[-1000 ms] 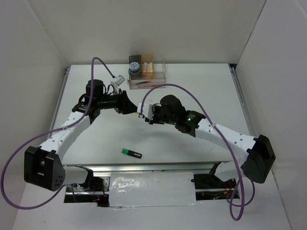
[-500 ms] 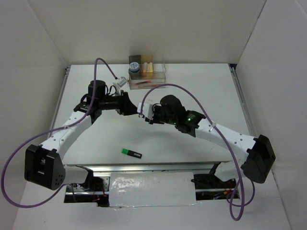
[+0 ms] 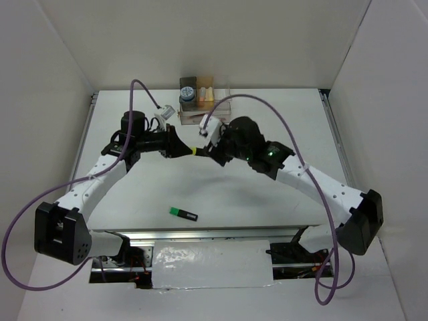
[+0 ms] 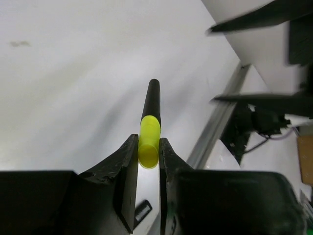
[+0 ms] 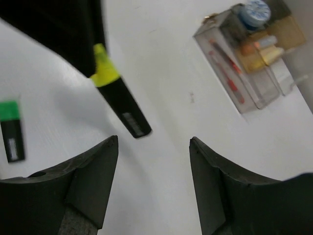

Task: Sort the stationery into containers
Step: Place the pen in the storage box.

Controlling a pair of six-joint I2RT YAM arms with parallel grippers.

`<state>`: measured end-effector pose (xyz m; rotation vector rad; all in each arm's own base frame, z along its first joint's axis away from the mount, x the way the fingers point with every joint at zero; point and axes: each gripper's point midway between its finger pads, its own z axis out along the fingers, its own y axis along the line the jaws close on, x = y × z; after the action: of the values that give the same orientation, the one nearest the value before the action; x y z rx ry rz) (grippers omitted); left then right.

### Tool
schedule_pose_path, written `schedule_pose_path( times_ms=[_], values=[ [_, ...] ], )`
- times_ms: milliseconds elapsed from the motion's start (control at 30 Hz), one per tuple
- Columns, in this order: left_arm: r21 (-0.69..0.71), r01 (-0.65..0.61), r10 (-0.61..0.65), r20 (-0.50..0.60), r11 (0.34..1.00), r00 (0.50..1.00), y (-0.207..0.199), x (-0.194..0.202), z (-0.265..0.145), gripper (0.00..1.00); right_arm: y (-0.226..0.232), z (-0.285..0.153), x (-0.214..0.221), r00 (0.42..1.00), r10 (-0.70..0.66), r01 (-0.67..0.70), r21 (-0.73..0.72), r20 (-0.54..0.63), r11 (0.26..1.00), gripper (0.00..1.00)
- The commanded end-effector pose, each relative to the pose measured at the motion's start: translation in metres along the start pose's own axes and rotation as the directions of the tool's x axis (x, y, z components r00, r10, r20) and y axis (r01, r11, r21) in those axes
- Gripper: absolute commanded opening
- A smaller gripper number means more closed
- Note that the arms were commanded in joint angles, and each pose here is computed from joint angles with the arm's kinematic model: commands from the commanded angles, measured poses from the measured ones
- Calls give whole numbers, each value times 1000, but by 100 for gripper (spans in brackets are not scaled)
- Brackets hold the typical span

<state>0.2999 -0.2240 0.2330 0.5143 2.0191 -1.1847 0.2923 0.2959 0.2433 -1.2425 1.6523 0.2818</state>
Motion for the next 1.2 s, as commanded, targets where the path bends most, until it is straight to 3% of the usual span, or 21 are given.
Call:
schedule_pose_path(
  times_ms=[0,133,233,300,333,400,433,533,567,600,633,667,700,833,1000,1167],
  values=[
    [-121,-98,112,113,988,987,18,-45,-12,0,-40,-43,-30,935,347,-352,79,72,933,67],
    [-303,-134,195,181,943,964,48,-86,-13,0,-73,-75,-4,830,552,-558,153,82,816,68],
    [-395,-149,263,255,907,930,62,-125,-6,0,-79,-88,20,777,626,-625,203,66,754,68],
    [-436,-119,265,290,892,920,72,-139,12,0,-87,-98,38,758,647,-646,241,85,724,68],
    [-517,-78,288,340,852,895,79,-165,7,0,-91,-102,42,754,650,-650,254,94,717,69],
    [-563,-53,278,322,825,905,96,-166,37,0,-95,-108,50,742,664,-662,271,97,699,68],
    [-612,-41,324,360,790,875,94,-195,36,0,-97,-109,52,734,672,-669,275,99,690,69],
    [-673,-83,422,358,735,833,98,-223,72,0,-104,-111,59,717,689,-685,292,106,667,68],
    [-723,-123,467,298,680,833,112,-215,93,0,-105,-110,62,713,694,-687,298,100,663,68],
    [-735,-133,523,331,665,785,102,-239,96,0,-107,-111,65,705,702,-693,303,99,654,68],
    [-745,-153,552,323,649,768,98,-242,108,0,-108,-111,67,699,709,-699,305,97,647,68],
    [-773,-180,572,270,608,775,120,-232,127,0,-108,-111,69,694,713,-703,307,98,642,68],
    [-774,-177,595,298,608,746,113,-250,131,0,-110,-112,73,685,721,-710,311,99,632,68],
    [-802,-163,601,278,574,749,154,-249,169,0,-112,-115,80,671,734,-721,323,103,614,68],
    [-855,-144,687,289,499,667,180,-257,180,0,-107,-114,86,667,739,-724,312,95,615,67],
    [-837,-170,696,299,519,653,199,-254,199,0,-105,-111,91,673,735,-720,301,84,625,66]
  ],
)
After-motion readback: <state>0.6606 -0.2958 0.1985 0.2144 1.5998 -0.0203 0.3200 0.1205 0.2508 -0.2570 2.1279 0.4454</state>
